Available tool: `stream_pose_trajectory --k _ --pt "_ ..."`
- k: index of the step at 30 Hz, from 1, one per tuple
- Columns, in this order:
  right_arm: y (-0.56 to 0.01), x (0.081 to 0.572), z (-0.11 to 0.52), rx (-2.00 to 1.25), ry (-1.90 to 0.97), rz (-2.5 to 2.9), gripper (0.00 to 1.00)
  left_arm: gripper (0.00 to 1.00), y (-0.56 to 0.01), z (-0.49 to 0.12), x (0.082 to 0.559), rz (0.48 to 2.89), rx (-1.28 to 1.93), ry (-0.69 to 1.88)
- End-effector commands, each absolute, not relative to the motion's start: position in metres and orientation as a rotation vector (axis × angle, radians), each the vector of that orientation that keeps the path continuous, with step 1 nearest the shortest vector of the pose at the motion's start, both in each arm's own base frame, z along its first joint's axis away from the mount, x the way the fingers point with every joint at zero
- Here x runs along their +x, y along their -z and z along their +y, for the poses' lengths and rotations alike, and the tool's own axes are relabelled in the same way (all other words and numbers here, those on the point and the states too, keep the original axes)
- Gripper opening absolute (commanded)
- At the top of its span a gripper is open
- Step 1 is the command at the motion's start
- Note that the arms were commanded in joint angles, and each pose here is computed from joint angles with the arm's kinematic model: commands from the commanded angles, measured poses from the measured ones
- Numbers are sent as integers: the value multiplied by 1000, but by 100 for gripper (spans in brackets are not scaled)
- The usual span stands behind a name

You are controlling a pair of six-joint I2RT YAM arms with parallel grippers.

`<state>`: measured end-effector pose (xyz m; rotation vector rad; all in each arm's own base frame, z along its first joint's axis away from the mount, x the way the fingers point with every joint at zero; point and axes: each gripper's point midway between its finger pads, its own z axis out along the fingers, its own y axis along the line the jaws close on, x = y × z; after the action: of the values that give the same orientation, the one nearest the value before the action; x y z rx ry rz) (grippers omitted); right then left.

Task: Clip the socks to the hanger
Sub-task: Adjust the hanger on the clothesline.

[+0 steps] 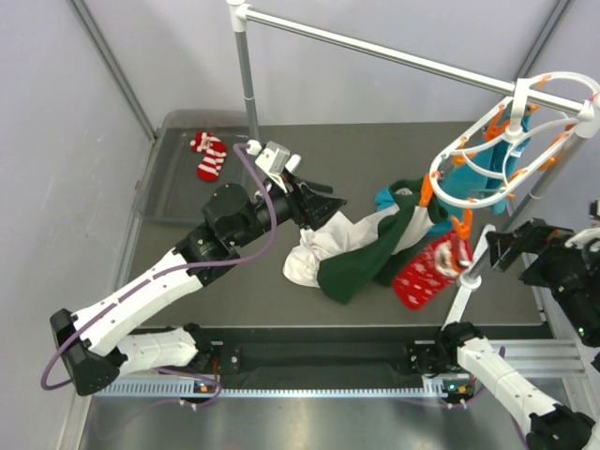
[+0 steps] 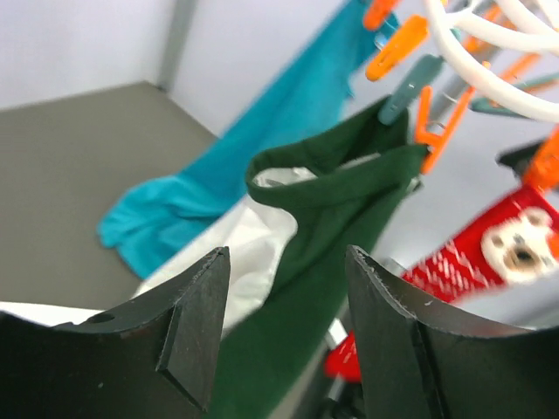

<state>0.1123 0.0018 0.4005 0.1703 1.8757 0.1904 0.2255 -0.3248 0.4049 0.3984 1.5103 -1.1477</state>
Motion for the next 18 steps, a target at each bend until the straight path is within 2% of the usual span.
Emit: stream_pose_trajectory --k 1,8,11,13,14,15,18 --pt "-391 95 -31 291 -43 1906 100 60 -414 -335 195 1452 473 1349" --pt "-368 107 -21 295 -44 1992 100 61 -421 -369 149 1402 542 1605" --pt "-370 112 -16 285 -61 1997 100 61 -427 -388 133 1356 571 1540" --pt "-376 117 -5 256 -131 1972 100 61 -431 -406 105 1305 650 1503" --pt "-379 114 -1 239 -166 1950 100 61 -433 -410 107 1305 612 1453" --pt "-383 112 3 207 -200 1929 100 61 -432 -421 85 1286 653 1465" --pt "-405 104 12 144 -297 1806 100 61 -442 -434 69 1216 639 1416"
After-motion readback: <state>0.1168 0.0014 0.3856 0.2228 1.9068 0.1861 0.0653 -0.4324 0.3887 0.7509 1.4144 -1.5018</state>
